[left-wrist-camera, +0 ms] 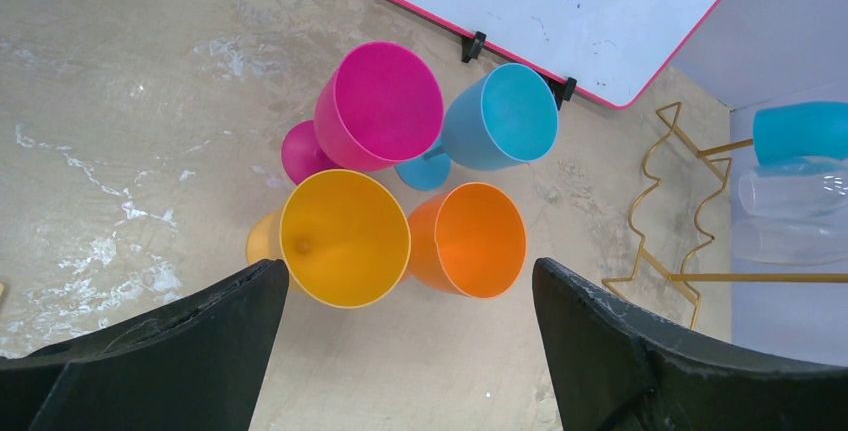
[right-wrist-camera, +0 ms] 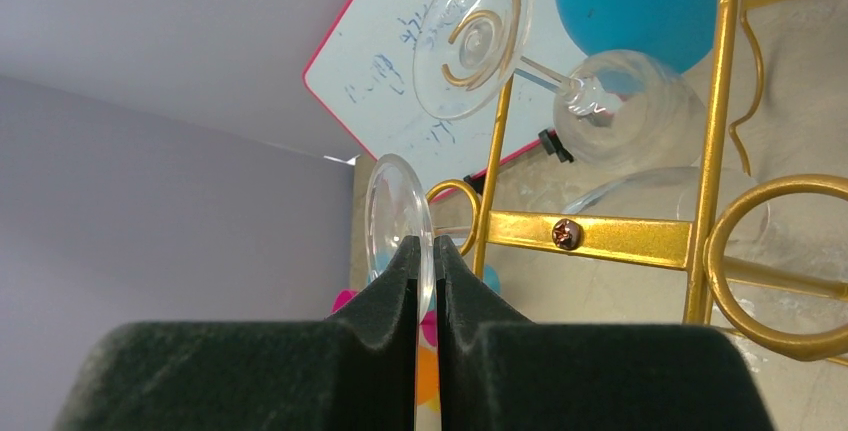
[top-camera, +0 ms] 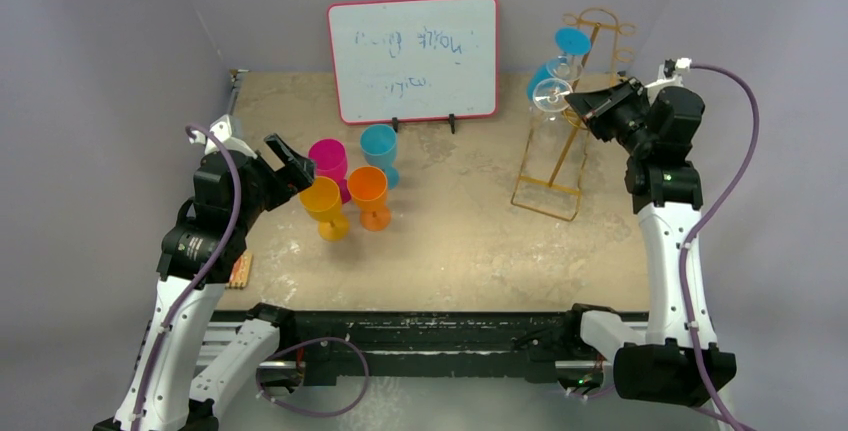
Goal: Take the wine glass off the wine glass rack
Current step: Pick up the wine glass from the wine rack.
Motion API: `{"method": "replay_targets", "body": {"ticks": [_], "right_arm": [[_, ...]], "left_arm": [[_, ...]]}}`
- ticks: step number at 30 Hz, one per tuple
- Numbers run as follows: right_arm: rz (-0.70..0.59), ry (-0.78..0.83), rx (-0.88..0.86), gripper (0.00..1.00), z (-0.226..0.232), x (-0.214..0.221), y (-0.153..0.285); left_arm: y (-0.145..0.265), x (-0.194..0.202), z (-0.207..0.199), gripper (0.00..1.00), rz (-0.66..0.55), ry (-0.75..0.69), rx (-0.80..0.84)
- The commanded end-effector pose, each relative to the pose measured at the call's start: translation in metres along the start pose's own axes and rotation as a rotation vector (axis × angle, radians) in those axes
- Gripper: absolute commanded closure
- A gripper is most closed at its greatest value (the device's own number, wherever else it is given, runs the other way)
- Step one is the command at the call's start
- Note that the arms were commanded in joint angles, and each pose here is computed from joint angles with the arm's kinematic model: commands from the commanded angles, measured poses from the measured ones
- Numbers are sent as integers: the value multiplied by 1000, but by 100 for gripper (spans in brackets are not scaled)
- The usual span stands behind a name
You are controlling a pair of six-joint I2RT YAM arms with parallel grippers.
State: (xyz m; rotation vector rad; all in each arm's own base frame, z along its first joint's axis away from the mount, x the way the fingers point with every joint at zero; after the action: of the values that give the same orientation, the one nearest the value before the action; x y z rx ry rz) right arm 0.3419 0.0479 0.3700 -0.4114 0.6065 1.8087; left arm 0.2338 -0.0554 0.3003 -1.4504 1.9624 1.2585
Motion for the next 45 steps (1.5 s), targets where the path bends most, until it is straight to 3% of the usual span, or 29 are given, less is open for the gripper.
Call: {"method": "replay_targets", "body": {"ticks": [1, 26, 41, 45], "right_arm": [[50, 34, -114, 100, 28, 2, 6], [-85, -62, -92, 100, 36, -19, 18], [-72, -111, -104, 100, 34, -16, 13], [-108, -149, -77, 100, 28, -18, 16]], "left_arm": [[1, -6, -4, 8, -21, 11, 18], [3, -6, -4, 7, -20, 10, 18], [3, -6, -4, 7, -19, 11, 21], [4, -10, -33, 12, 3, 45, 151]]}}
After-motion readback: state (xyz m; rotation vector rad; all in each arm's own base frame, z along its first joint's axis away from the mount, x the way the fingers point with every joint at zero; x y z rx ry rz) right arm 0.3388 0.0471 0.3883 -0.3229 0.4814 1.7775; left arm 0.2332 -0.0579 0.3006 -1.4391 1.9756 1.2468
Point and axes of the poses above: each gripper's point midway between its finger pads, its own y axis back along the fingers, its own z axis along the line the jaws close on, x = y × z, the point moved 1 cm from there along y, back along the fingers
